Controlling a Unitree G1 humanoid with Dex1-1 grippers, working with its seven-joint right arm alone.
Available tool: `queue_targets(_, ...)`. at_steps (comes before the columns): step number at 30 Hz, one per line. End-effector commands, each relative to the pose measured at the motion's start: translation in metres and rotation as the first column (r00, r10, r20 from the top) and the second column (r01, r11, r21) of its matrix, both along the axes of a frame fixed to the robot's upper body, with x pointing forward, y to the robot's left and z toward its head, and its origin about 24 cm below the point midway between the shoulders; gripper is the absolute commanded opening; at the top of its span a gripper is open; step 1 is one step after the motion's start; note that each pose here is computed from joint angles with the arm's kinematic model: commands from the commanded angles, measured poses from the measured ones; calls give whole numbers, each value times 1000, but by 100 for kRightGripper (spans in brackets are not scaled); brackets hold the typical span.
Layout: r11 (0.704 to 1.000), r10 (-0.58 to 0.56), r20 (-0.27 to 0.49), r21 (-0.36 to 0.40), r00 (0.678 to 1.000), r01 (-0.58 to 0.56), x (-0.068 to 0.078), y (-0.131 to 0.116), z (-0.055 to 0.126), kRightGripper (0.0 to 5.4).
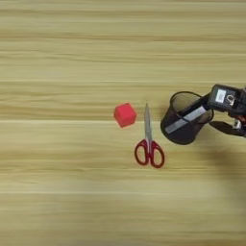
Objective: Move the objects on the table
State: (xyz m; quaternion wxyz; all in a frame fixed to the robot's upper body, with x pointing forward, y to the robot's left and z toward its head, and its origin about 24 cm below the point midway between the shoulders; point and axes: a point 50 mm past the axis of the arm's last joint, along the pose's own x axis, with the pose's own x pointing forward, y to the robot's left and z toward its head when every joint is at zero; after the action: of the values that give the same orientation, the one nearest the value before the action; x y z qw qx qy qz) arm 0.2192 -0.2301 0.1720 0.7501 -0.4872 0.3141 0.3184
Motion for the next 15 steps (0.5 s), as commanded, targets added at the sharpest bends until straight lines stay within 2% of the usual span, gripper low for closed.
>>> queue_targets(1, 999, 15, 147, -34, 989, -10, 6, 0, 27, 369)
queue_targets(15, 1000, -1, 157, -11, 988, 3, 1, -3, 28, 512)
